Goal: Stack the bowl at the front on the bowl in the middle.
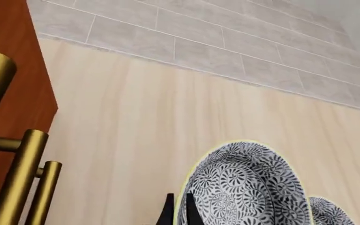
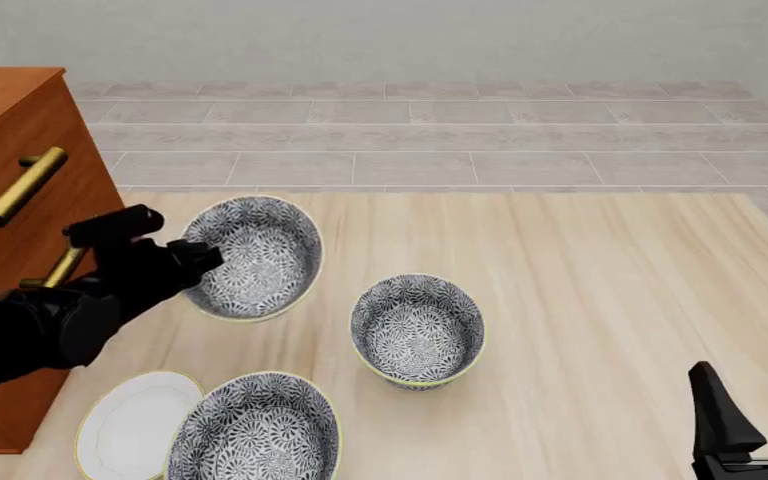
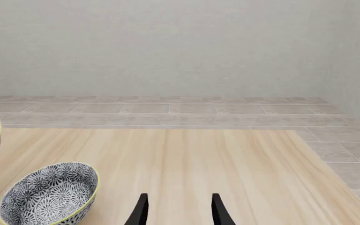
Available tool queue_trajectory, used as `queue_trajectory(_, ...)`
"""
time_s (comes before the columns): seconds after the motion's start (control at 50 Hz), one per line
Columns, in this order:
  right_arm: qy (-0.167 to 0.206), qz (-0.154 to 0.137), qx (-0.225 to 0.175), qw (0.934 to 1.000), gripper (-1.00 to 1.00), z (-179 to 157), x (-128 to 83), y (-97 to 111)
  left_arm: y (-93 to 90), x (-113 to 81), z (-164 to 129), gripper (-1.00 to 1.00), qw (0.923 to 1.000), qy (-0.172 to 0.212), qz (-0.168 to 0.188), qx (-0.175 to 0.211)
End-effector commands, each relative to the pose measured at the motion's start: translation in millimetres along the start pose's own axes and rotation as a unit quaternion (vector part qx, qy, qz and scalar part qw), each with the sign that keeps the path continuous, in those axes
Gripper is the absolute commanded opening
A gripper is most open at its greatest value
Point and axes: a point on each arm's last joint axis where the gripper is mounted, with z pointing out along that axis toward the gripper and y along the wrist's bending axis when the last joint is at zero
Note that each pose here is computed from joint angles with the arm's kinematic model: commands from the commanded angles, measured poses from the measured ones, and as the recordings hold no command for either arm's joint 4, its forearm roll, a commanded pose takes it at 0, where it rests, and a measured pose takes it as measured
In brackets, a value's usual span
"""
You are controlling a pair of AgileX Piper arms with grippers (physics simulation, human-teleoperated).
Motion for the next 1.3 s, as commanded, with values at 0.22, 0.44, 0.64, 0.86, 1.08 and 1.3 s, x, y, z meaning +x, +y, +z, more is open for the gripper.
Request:
queue_trajectory(0.22,0.000,0.000,0.000,1.0000,1.00,0.0,0.0,0.0,-37.0,-11.6,-28.2,-1.00,0.9985,-0.006,-0.004,0.055)
queue_trajectory(0.44,0.000,0.000,0.000,1.0000,1.00,0.0,0.0,0.0,-52.5,-14.7,-41.5,-1.00,0.9967,-0.004,0.007,0.080)
queue_trajectory(0.64,0.000,0.000,0.000,1.0000,1.00,0.0,0.0,0.0,-66.8,-11.4,-47.8,-1.00,0.9943,0.004,0.019,0.105)
queue_trajectory(0.86,0.000,0.000,0.000,1.0000,1.00,0.0,0.0,0.0,-84.1,-7.3,-49.7,-1.00,0.9905,0.012,0.035,0.133)
queue_trajectory(1.08,0.000,0.000,0.000,1.0000,1.00,0.0,0.0,0.0,-100.8,-0.9,-41.5,-1.00,0.9867,0.027,0.051,0.152)
queue_trajectory(1.3,0.000,0.000,0.000,1.0000,1.00,0.0,0.0,0.0,-121.9,5.9,-34.0,-1.00,0.9815,0.040,0.064,0.176)
